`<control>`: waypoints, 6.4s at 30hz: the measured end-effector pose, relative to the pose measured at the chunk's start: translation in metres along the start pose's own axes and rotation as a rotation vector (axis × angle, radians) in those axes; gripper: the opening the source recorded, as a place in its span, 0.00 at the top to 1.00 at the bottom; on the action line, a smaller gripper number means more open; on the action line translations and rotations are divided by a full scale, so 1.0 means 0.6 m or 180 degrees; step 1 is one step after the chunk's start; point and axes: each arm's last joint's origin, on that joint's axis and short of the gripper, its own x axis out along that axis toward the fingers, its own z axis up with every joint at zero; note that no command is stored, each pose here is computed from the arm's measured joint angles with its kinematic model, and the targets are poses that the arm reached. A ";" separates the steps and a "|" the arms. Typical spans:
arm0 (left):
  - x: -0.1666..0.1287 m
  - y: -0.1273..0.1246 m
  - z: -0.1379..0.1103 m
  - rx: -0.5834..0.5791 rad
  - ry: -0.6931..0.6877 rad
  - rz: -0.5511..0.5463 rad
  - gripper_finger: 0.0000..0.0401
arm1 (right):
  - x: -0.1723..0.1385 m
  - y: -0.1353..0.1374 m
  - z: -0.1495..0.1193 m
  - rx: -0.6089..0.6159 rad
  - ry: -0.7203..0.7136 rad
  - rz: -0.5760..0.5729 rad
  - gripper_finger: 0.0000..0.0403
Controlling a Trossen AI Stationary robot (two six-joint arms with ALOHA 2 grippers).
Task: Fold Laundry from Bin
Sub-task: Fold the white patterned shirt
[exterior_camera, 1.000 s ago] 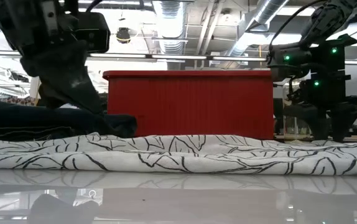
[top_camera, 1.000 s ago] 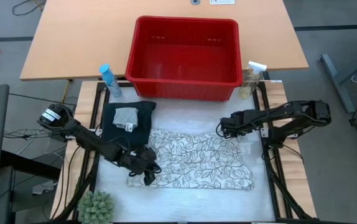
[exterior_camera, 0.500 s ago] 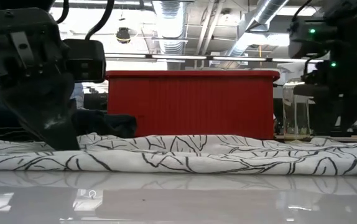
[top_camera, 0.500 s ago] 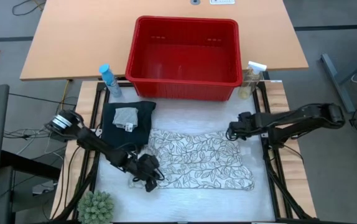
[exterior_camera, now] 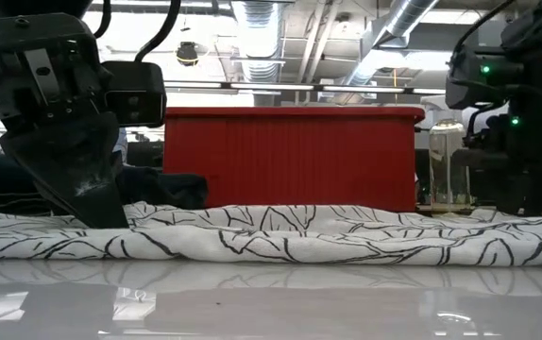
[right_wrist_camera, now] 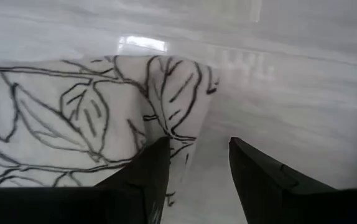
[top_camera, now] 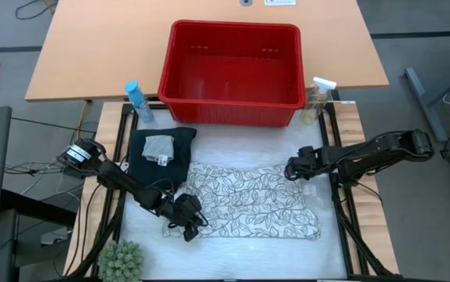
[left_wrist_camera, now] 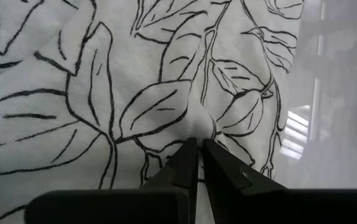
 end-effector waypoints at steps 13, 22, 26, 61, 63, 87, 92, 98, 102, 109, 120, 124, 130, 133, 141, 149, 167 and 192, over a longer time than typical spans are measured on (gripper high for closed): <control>0.000 0.001 0.000 0.0023 -0.0031 0.0038 0.96 | 0.014 0.007 -0.005 -0.0094 0.0235 -0.0021 0.90; 0.000 0.002 0.000 0.0210 -0.0021 0.0051 0.96 | -0.016 0.006 0.002 -0.0171 0.0517 -0.0330 0.96; 0.000 0.002 -0.001 0.0309 -0.0010 0.0065 0.96 | -0.036 0.013 0.010 -0.0182 0.0464 -0.0398 0.96; 0.000 0.005 -0.009 0.0456 0.0204 0.0064 0.96 | -0.164 0.011 0.061 0.0085 0.0115 -0.1087 0.61; 0.000 0.005 -0.009 0.0444 0.0216 0.0053 0.96 | -0.164 0.011 0.058 0.0114 0.0161 -0.1080 0.54; 0.000 0.006 -0.010 0.0384 0.0242 0.0068 0.96 | -0.130 0.086 -0.233 -0.0210 0.0923 -0.0923 0.53; 0.000 0.010 -0.008 0.0408 0.0316 0.0040 0.96 | -0.151 0.068 -0.280 -0.0128 0.0935 -0.0784 0.53; 0.001 0.013 -0.003 0.0472 0.0357 0.0013 0.96 | -0.140 0.057 -0.314 0.0005 0.1019 -0.0661 0.53; 0.001 0.015 -0.001 0.0455 0.0343 0.0023 0.96 | -0.117 0.063 -0.321 -0.0066 0.0852 -0.0803 0.53; 0.001 0.016 -0.001 0.0423 0.0352 0.0016 0.96 | -0.084 0.074 -0.327 -0.0094 0.0705 -0.0986 0.53; 0.001 0.015 0.000 0.0399 0.0344 0.0009 0.96 | -0.071 0.088 -0.317 0.0107 0.0711 -0.1124 0.75; 0.002 0.015 0.000 0.0400 0.0329 0.0016 0.96 | -0.069 0.088 -0.311 0.0081 0.0697 -0.1185 0.92; 0.002 0.015 0.000 0.0425 0.0314 0.0016 0.96 | -0.078 0.077 -0.304 0.0000 0.0837 -0.1581 0.95; 0.002 0.015 0.000 0.0468 0.0313 0.0014 0.96 | -0.105 0.076 -0.298 -0.0068 0.0823 -0.1783 0.96; 0.002 0.015 0.000 0.0582 0.0305 0.0012 0.96 | -0.176 0.081 -0.278 -0.0094 0.0494 -0.2147 0.96; 0.002 0.015 -0.001 0.0615 0.0351 0.0000 0.96 | -0.169 0.081 -0.280 -0.0498 0.0673 -0.2209 0.81; -0.002 0.016 -0.020 0.0681 0.0724 -0.0113 0.96 | -0.147 0.160 -0.306 -0.0230 0.0242 -0.0037 0.66; -0.105 -0.017 0.130 -0.0263 -0.0549 -0.0689 0.96 | -0.101 0.098 -0.213 0.0076 -0.0047 -0.0600 0.66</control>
